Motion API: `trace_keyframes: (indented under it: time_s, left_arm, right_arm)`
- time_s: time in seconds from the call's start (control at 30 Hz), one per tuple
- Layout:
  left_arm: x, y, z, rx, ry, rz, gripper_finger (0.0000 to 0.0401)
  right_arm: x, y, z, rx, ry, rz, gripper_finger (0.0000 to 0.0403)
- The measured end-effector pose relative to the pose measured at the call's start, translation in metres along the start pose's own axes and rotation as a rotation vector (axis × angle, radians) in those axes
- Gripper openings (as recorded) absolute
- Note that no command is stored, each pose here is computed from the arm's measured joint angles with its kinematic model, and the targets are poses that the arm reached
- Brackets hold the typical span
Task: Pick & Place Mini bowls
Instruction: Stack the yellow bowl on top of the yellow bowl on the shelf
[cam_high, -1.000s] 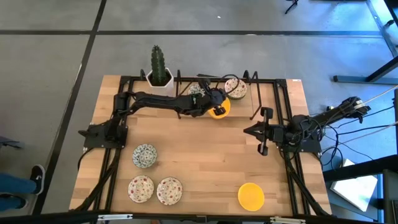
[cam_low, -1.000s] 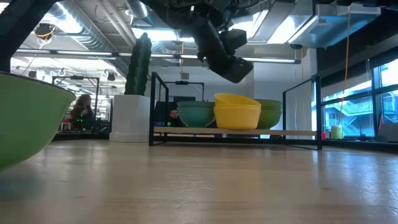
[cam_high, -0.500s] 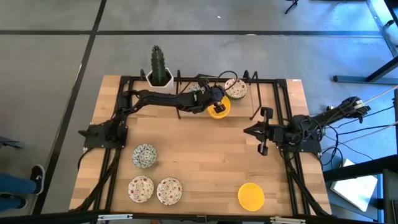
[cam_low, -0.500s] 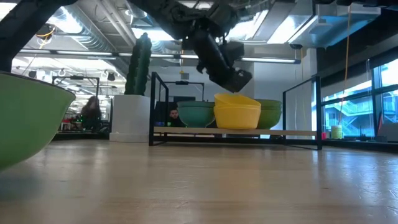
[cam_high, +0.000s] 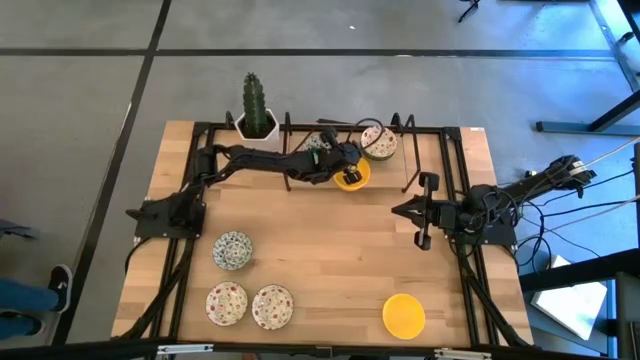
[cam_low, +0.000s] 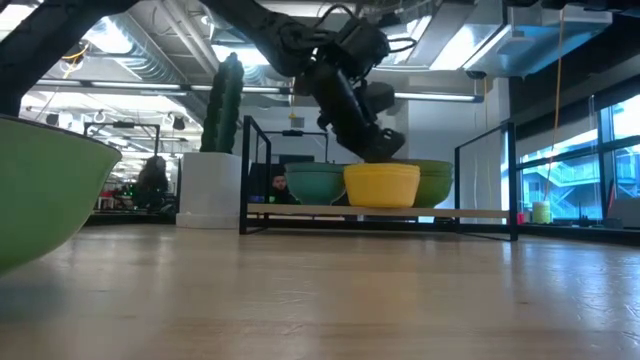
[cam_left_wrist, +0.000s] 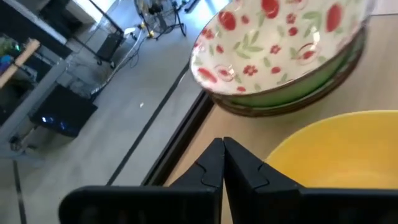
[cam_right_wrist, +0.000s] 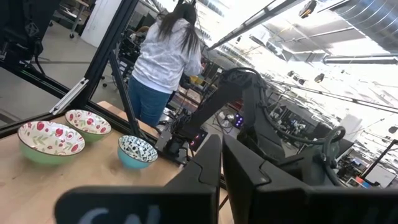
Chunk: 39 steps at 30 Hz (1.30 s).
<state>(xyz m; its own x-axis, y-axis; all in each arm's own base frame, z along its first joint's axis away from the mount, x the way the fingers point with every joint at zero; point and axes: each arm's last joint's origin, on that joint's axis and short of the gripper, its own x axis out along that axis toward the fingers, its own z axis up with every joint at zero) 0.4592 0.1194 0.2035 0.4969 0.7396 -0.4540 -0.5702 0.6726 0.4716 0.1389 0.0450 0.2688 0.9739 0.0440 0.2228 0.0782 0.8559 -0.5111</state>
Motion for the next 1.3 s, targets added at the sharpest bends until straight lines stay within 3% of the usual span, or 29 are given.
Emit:
trace_keyframes:
  time_s: [0.17,0.33,0.53,0.67,0.77,0.83,0.93,1.0,1.1,1.3]
  left_arm:
    - [-0.012,-0.006,0.009,0.040,-0.053,0.014,0.0002]
    - [-0.035,-0.026,0.016,0.181,-0.087,0.026,0.0003]
    - [-0.100,-0.040,0.025,0.363,-0.077,-0.044,0.0002]
    - [-0.154,-0.010,0.023,0.356,-0.033,-0.074,0.0001]
    - [-0.194,0.036,0.001,0.248,-0.036,-0.023,0.0003]
    - [-0.219,0.069,-0.028,0.128,-0.066,-0.032,0.0002]
    - [-0.243,0.098,-0.080,-0.049,-0.213,-0.253,0.0001]
    - [-0.251,0.105,-0.111,-0.159,-0.341,-0.381,0.0002]
    - [-0.256,0.116,-0.144,-0.313,-0.488,-0.384,0.0001]
    - [-0.251,0.113,-0.181,-0.268,-0.606,-0.379,0.0003]
  right_arm:
    - [0.000,0.000,0.000,0.000,0.000,0.000,0.0018]
    - [0.000,0.000,0.000,0.000,0.000,0.000,0.0018]
    - [0.000,0.001,-0.001,-0.003,0.006,0.005,0.0018]
    - [0.000,0.001,-0.001,-0.004,0.008,0.006,0.0018]
    - [0.000,0.001,-0.001,-0.004,0.009,0.006,0.0018]
    - [0.000,0.001,-0.001,-0.004,0.008,0.006,0.0018]
    - [0.000,0.001,-0.001,0.001,0.011,0.008,0.0018]
    - [0.000,0.001,-0.002,0.010,0.016,0.007,0.0018]
    - [0.001,-0.001,-0.003,0.026,0.023,-0.008,0.0018]
    - [0.005,-0.018,0.000,0.035,0.026,-0.106,0.0018]
